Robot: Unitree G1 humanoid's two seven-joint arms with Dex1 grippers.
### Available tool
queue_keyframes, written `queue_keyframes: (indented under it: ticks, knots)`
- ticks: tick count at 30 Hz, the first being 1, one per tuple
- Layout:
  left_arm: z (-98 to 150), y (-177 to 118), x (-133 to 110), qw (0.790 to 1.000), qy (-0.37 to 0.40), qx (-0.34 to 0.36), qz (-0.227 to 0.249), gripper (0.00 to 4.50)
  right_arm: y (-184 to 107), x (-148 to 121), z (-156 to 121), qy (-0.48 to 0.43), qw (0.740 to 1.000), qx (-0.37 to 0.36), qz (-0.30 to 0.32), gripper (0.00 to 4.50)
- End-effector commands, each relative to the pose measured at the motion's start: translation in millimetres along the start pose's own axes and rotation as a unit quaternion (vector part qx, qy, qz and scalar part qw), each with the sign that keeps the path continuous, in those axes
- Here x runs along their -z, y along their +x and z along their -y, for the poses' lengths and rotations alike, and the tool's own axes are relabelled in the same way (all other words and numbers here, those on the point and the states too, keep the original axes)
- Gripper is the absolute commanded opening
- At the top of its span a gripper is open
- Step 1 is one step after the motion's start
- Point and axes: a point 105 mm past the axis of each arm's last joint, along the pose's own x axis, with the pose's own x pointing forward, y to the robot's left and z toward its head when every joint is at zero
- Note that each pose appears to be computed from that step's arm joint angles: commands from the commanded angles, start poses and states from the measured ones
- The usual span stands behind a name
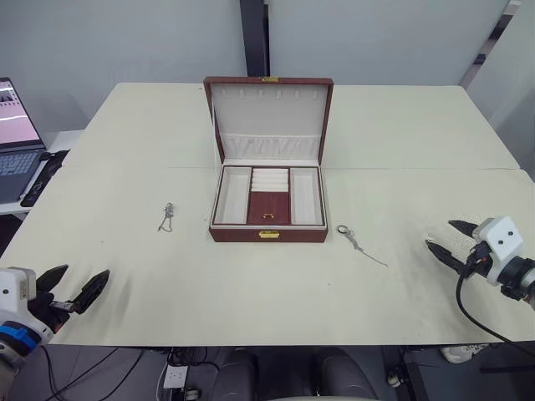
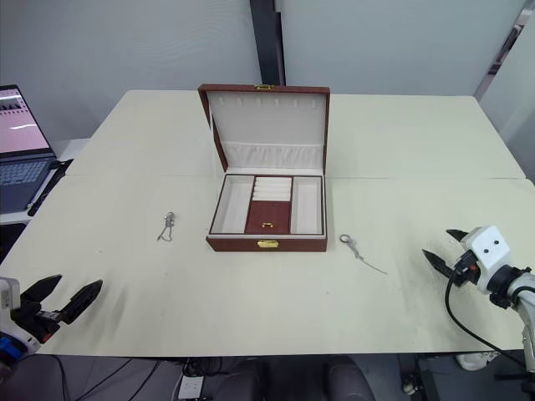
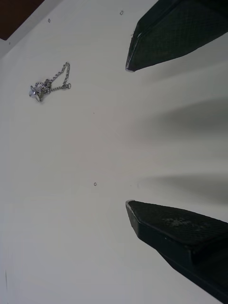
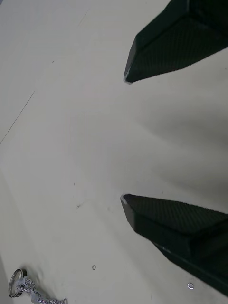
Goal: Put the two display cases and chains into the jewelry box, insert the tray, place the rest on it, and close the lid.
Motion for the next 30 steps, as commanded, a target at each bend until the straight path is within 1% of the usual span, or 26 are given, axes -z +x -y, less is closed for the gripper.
queue_keyframes:
  ticks: [1, 8, 12, 17, 20, 23, 27, 30]
  knots:
    - [-1, 1, -10, 1.0, 0.01, -0.002, 0.019, 4.5, -5, -9, 9, -0.017, 1.0, 0.008, 0.011, 4.48]
    - [-1, 2, -11, 1.0, 0.01, 0.001, 0.021, 4.5, -5, -8, 8, -0.019, 1.0, -0.004, 0.006, 4.48]
    - [4, 5, -12, 1.0, 0.014, 0.013, 0.021, 4.5, -5, -7, 7, -0.02, 1.0, -0.006, 0.006, 4.48]
    - [12, 10, -17, 0.999, 0.022, 0.033, 0.024, 4.5, 1, -17, 6, -0.026, 0.999, -0.015, 0.024, 4.48]
    - [20, 14, -23, 0.998, 0.023, 0.049, 0.031, 4.5, 15, -43, -2, -0.037, 0.996, -0.054, 0.058, 4.48]
    - [23, 15, -28, 0.998, 0.024, 0.05, 0.038, 4.5, 31, -72, -12, -0.052, 0.989, -0.106, 0.087, 4.48]
    - [26, 11, -28, 0.998, 0.026, 0.042, 0.038, 4.5, 56, -122, -39, -0.08, 0.965, -0.216, 0.129, 4.48]
    - [25, 7, -26, 0.999, 0.027, 0.025, 0.036, 4.5, 71, -159, -61, -0.099, 0.938, -0.293, 0.157, 4.48]
